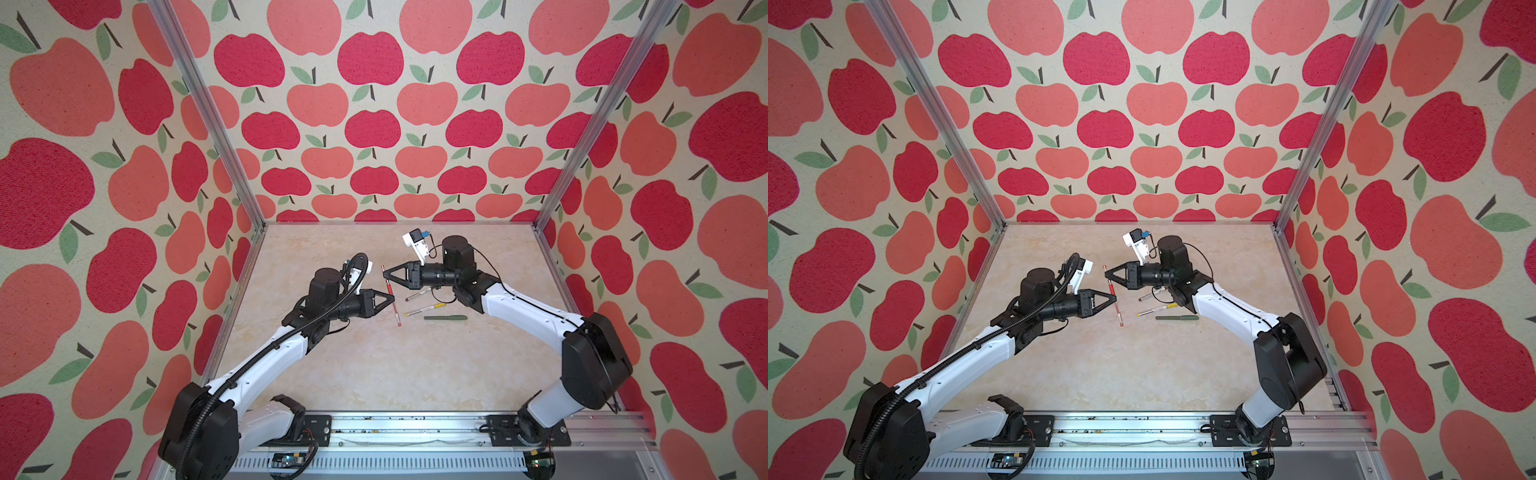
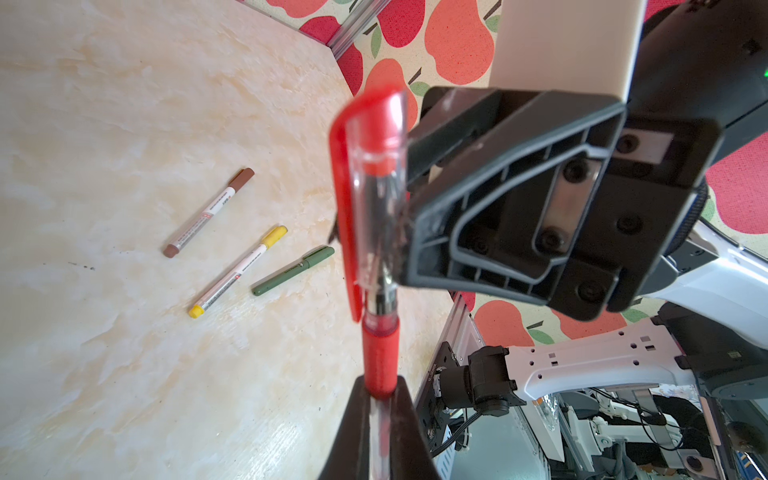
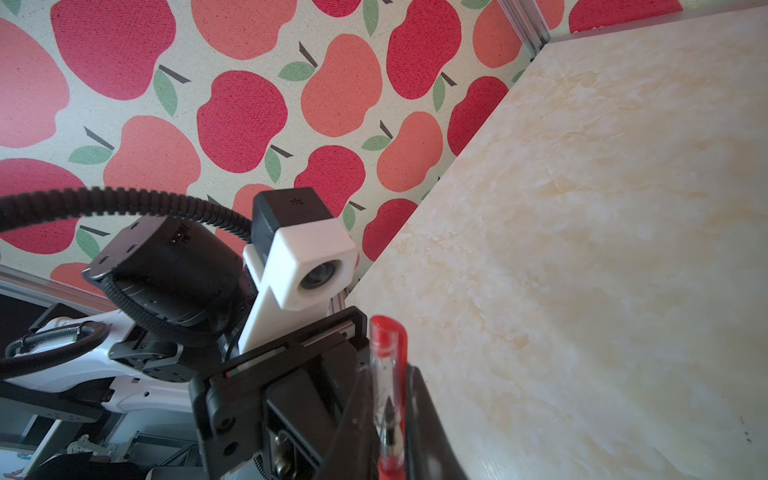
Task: Insert the pens into the pen caps
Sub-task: 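Push the red cap down onto the pen tip with the right gripper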
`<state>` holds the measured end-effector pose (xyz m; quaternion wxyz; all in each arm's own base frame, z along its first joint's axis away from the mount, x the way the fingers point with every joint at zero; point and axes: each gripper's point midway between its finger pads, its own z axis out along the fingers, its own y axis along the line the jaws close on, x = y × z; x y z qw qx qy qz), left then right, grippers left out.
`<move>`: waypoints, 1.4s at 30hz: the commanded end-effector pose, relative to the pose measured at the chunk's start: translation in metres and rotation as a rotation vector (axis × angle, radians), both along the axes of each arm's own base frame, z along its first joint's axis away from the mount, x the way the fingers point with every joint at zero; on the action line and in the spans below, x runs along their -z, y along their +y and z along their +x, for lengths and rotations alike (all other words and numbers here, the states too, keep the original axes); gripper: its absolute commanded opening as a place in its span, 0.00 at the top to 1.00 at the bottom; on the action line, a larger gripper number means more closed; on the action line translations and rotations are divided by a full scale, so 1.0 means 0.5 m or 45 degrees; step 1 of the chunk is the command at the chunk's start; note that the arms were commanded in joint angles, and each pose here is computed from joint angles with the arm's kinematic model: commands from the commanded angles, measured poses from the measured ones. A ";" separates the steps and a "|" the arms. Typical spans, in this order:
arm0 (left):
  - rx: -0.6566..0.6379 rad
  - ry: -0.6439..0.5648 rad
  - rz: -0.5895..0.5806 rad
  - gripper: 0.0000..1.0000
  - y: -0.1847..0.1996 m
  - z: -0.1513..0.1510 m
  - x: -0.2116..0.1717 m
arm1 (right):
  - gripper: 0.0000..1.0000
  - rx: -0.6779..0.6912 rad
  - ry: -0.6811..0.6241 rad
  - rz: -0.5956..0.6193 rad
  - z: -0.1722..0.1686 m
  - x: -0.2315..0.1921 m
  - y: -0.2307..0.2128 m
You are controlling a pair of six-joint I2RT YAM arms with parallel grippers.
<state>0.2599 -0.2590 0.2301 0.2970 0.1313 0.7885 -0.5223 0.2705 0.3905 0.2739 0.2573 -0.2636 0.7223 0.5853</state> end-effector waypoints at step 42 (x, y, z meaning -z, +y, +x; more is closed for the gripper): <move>-0.113 -0.161 -0.017 1.00 0.041 0.016 -0.050 | 0.92 -0.204 -0.085 -0.212 -0.153 0.086 -0.045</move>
